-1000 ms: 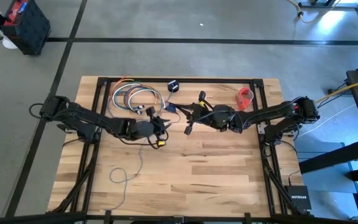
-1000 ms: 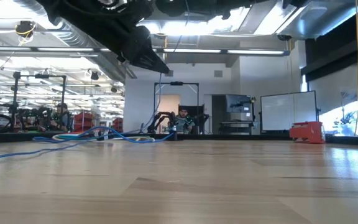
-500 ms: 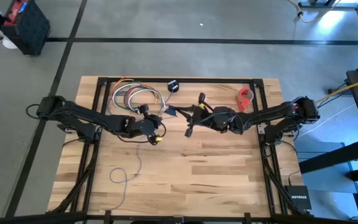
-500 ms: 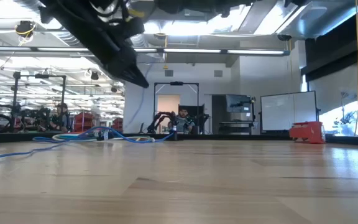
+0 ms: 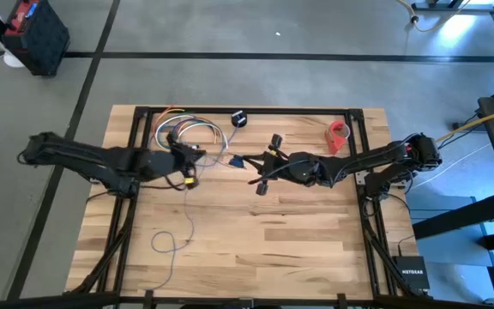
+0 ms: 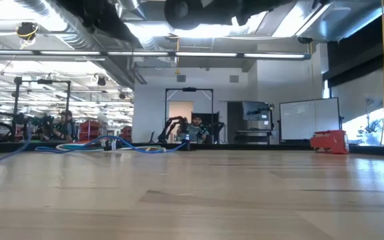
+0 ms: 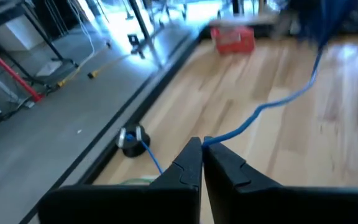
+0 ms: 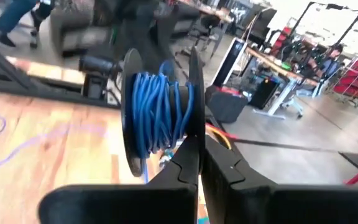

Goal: Coil cords
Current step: Coil the blue wire onto the spool

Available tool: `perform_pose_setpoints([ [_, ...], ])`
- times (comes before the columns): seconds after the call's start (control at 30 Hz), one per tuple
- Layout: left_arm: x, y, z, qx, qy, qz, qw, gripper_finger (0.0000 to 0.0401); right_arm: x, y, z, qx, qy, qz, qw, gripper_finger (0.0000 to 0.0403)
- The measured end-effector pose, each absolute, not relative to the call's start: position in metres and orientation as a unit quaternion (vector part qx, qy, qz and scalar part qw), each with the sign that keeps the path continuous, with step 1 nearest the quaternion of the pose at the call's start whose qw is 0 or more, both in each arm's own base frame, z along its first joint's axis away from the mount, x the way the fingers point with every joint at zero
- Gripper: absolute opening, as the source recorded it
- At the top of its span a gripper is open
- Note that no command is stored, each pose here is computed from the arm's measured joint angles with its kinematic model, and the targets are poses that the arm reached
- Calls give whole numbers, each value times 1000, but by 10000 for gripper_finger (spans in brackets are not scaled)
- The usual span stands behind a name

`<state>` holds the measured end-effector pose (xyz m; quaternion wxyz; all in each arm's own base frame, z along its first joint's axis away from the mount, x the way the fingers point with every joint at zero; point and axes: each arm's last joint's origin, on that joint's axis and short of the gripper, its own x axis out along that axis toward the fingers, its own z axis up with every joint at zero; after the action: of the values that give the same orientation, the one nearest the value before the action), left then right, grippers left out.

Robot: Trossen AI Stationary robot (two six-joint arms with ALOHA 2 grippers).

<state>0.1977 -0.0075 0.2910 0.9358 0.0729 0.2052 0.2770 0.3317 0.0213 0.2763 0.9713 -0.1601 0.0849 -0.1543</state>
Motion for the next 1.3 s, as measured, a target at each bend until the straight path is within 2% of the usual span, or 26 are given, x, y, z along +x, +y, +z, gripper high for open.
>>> perform_pose_setpoints([
  [0.27,180,3,308,47,157,295,941,0,330,21,267,-152,128,-129,972,5],
  [0.4,183,1,313,25,128,267,955,0,333,21,260,-157,143,-140,967,5],
  [0.6,203,-10,317,4,79,196,977,0,340,13,246,-159,165,-166,959,4],
  [1.13,272,-33,286,8,32,165,986,0,346,8,243,-116,139,-198,963,5],
  [1.3,287,-35,278,23,53,165,985,0,347,8,245,-109,126,-199,966,4],
])
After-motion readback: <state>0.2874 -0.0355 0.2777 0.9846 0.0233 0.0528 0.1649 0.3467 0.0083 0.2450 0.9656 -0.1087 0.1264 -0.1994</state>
